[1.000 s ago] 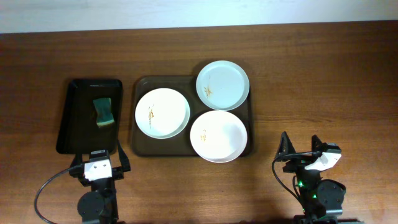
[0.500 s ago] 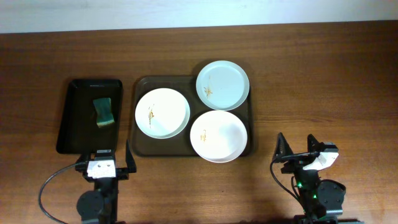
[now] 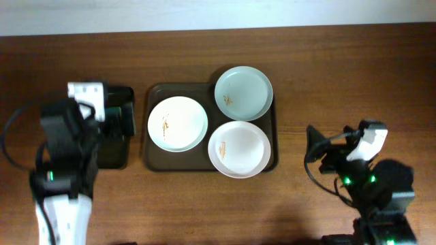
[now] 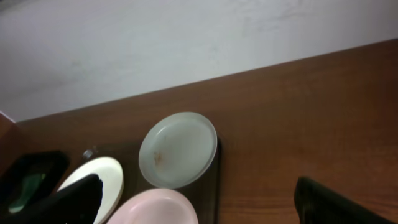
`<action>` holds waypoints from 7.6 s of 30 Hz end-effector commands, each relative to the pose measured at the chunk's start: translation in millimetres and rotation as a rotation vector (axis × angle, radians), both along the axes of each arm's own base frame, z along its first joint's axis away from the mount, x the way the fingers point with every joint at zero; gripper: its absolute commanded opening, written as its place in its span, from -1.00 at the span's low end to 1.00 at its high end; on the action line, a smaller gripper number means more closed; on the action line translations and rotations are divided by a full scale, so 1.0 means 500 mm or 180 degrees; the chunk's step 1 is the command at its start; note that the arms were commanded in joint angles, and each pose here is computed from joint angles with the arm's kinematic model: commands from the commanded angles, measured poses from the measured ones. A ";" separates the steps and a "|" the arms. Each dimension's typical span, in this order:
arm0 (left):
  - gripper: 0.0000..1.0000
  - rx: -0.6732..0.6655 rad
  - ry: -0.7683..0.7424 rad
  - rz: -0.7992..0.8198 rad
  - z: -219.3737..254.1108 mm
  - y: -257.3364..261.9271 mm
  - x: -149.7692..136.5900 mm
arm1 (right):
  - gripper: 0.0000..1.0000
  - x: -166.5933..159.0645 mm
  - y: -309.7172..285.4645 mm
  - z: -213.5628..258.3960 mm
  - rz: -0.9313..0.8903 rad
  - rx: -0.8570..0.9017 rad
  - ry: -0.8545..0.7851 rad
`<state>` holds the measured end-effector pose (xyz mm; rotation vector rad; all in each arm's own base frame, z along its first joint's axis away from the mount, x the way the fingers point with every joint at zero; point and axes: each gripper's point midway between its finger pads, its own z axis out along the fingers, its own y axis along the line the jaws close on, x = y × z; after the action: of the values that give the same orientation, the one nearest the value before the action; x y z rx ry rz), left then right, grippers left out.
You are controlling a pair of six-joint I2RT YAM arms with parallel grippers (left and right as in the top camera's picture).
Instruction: Clean dirty plates on tray and stack at the side
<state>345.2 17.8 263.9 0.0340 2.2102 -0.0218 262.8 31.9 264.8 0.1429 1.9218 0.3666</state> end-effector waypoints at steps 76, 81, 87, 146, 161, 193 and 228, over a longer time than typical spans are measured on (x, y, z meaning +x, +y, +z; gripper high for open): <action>-0.99 -0.0358 0.2109 -0.0089 -0.251 0.002 0.210 | -0.56 0.325 0.565 -0.529 0.1158 0.0113 0.2486; -0.99 -0.0252 0.2225 -0.0413 -0.303 -0.096 0.198 | -0.92 0.323 0.564 -0.530 0.1155 0.0108 0.2501; -0.99 -0.0248 0.2355 -0.0524 -0.429 -0.175 0.160 | -0.92 0.322 0.566 -0.529 0.1163 0.0131 0.2511; -0.99 -0.0218 0.1702 0.0248 -0.482 -0.173 0.230 | -0.92 0.318 0.566 -0.530 0.1179 0.0135 0.2541; -0.99 -0.0836 0.2476 -0.0466 -0.496 -0.266 0.118 | -0.92 0.317 0.566 -0.531 0.1179 0.0134 0.2546; -0.99 -0.0238 0.1802 0.0148 -0.200 -0.163 0.257 | -0.92 0.280 0.369 -0.179 0.0078 -0.1676 0.1957; -0.99 -0.0237 0.1809 0.0149 -0.202 -0.163 0.257 | -0.92 0.208 0.446 -0.017 -0.1225 -0.2546 0.0163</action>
<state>471.3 -65.0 163.4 -0.0655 2.7786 -0.0834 363.2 248.5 271.2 -0.0294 1.8019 -0.7692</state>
